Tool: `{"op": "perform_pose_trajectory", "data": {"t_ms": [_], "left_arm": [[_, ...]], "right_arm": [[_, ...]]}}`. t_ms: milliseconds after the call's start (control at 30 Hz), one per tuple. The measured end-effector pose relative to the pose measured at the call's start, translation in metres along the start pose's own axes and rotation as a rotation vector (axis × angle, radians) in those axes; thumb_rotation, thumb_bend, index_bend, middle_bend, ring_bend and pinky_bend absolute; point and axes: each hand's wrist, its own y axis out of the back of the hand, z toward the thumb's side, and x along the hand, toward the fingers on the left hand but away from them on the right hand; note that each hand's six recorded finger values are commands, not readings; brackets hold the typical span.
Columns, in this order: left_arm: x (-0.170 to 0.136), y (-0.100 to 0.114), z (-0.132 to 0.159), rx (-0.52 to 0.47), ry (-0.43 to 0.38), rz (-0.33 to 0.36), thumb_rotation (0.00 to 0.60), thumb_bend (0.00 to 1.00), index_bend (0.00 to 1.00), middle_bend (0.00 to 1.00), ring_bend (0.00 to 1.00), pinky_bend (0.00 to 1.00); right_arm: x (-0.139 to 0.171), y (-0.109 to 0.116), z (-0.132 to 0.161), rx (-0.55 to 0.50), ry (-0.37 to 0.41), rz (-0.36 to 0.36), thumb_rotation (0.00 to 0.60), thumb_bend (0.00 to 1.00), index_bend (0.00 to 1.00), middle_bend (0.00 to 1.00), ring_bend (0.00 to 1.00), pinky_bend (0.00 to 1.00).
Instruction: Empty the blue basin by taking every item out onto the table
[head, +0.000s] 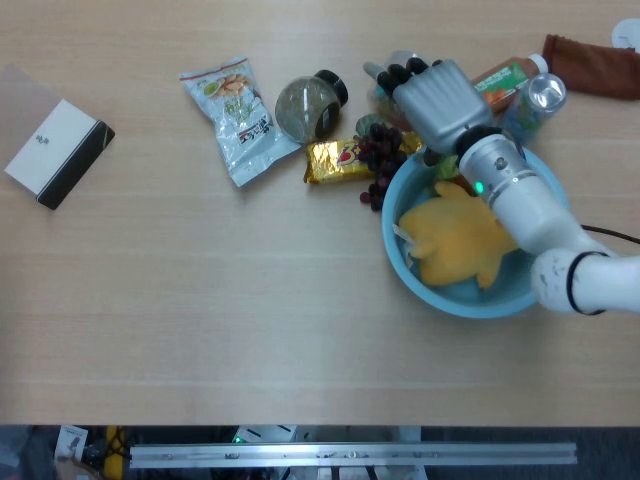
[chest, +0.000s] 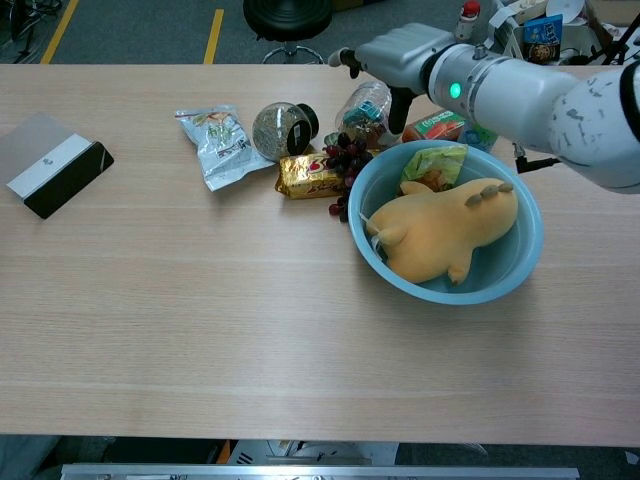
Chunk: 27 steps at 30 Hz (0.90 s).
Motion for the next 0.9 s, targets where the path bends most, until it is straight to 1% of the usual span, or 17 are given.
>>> {"op": "perform_pose_trajectory", "data": {"t_ms": [100, 167, 333, 467, 667, 767, 900], "left_arm": [[0.000, 0.000, 0.000, 0.002, -0.003, -0.003, 0.600, 0.34, 0.34, 0.37, 0.30, 0.26], [0.000, 0.000, 0.001, 0.001, -0.004, -0.003, 0.600, 0.34, 0.34, 0.37, 0.30, 0.26], [-0.001, 0.000, 0.000, 0.000, -0.004, -0.004, 0.600, 0.34, 0.34, 0.37, 0.30, 0.26], [-0.002, 0.000, 0.000, -0.004, -0.009, -0.006, 0.600, 0.34, 0.34, 0.37, 0.29, 0.26], [-0.001, -0.002, 0.003, -0.012, -0.025, -0.009, 0.600, 0.34, 0.34, 0.37, 0.30, 0.26], [-0.002, -0.004, 0.004, -0.016, -0.029, -0.015, 0.600, 0.34, 0.34, 0.37, 0.30, 0.26], [-0.004, -0.006, 0.004, -0.020, -0.030, -0.023, 0.600, 0.34, 0.34, 0.37, 0.30, 0.26]], "right_arm": [[0.020, 0.010, -0.001, 0.002, 0.044, -0.008, 0.600, 0.09, 0.04, 0.21, 0.17, 0.38], [0.034, 0.014, -0.004, 0.009, 0.068, -0.006, 0.600, 0.08, 0.04, 0.22, 0.17, 0.38], [0.066, 0.011, -0.012, 0.031, 0.099, 0.022, 0.600, 0.02, 0.04, 0.22, 0.17, 0.38], [0.091, -0.003, -0.023, 0.057, 0.099, 0.058, 0.600, 0.00, 0.04, 0.22, 0.17, 0.38], [0.114, -0.030, -0.038, 0.076, 0.066, 0.108, 0.600, 0.00, 0.04, 0.22, 0.17, 0.38], [0.118, -0.041, -0.046, 0.078, 0.041, 0.132, 0.600, 0.00, 0.04, 0.22, 0.17, 0.38], [0.118, -0.053, -0.050, 0.092, 0.028, 0.159, 0.600, 0.00, 0.04, 0.22, 0.17, 0.38]]}}
